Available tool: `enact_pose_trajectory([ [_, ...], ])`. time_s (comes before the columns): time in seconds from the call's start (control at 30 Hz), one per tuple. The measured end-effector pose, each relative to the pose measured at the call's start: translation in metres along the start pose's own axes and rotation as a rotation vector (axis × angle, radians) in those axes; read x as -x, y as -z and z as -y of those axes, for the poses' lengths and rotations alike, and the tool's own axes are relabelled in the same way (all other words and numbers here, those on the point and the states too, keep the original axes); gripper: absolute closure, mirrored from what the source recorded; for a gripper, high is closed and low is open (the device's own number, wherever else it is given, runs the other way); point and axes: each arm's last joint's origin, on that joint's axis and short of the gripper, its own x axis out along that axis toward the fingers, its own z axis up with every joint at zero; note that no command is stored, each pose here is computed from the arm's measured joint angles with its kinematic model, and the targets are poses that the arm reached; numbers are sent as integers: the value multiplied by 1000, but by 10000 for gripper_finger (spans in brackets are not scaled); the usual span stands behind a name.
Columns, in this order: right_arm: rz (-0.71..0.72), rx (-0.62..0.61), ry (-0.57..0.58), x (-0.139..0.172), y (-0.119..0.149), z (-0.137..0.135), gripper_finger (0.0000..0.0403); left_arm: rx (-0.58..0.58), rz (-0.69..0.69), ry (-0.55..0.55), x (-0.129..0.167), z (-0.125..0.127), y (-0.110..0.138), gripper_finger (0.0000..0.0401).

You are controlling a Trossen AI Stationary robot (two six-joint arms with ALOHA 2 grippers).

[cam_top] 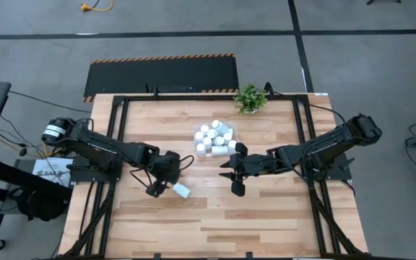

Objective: Pick and place pill bottles into a basket
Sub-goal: Put the white medicine bottle into the transparent bin

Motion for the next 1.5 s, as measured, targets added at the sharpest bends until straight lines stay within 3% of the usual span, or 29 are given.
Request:
enact_pose_trajectory([
  [0.6, -33, 9, 8, 0, 3, 1, 272, 32, -63, 37, -23, 6, -5, 111],
  [0.87, -45, 12, 9, 0, 5, 1, 272, 33, -37, -19, -25, 3, -8, 110],
  [1.5, -54, 14, 11, 0, 5, 1, 272, 48, -82, 17, -49, 4, -8, 110],
])
